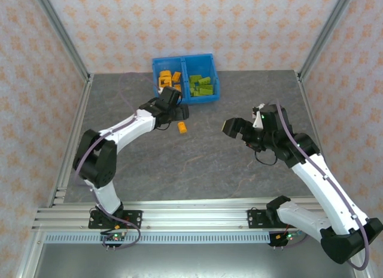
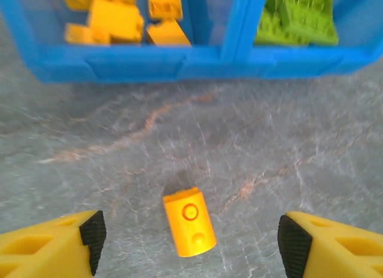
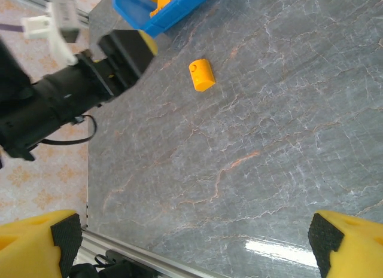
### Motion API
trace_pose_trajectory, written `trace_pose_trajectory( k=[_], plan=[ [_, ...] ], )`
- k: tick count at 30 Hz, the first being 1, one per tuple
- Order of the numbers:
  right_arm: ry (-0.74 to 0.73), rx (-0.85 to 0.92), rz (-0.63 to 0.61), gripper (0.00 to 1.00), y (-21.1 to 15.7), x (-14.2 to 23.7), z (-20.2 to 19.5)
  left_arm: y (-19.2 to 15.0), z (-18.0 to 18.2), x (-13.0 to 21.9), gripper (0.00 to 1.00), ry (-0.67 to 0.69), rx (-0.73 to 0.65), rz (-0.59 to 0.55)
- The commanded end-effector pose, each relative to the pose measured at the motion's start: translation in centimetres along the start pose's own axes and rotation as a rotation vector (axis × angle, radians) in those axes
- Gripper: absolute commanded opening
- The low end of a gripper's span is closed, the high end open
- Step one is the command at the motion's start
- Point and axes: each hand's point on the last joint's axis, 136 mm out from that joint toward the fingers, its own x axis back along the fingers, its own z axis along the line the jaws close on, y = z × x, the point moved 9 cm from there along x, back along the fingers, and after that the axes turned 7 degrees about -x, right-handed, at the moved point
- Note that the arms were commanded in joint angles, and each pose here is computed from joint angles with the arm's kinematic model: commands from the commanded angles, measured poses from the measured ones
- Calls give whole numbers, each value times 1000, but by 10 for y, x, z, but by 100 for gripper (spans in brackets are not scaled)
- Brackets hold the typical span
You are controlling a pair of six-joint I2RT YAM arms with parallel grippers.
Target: Sort the legos into containers by color
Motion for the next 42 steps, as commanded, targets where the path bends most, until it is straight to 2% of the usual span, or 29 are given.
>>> trace_pose_trajectory(
  k=[1,3,5,8,13,19,23,26,30,33,35,42],
  plan=[
    [-27,-10,-9,99,-1,-3,-4,-2,-10,-16,85,-57,-4,52],
    [-30,-8,-8,99,0,-4,-3,-9,-11,-31,92,-57,1,90],
    [-30,-6,-1,98,0,-5,-2,-17,-12,-46,95,-40,1,127],
    [-29,-8,3,98,0,-5,-2,-23,-10,-60,94,6,0,163],
    [-36,-10,-7,98,-1,-1,-4,-35,-5,-78,76,87,-21,248],
    [-29,-18,-6,99,-1,-2,-3,-40,-4,-82,50,97,-27,300],
    [-25,-17,-9,99,-1,-1,-2,-33,-7,-77,31,95,-27,295],
    [-26,-19,-13,98,0,1,-2,-15,-8,-62,23,91,-28,244],
    [-12,-15,-12,99,0,2,0,34,-5,-22,23,134,-51,89],
    [-1,-11,-12,98,0,1,2,71,3,-7,23,216,-73,-3],
    [6,-8,-20,99,1,2,3,89,10,-10,23,243,-71,-44],
    [39,-5,-68,98,9,3,12,134,26,-60,24,225,-32,-101]
  ],
)
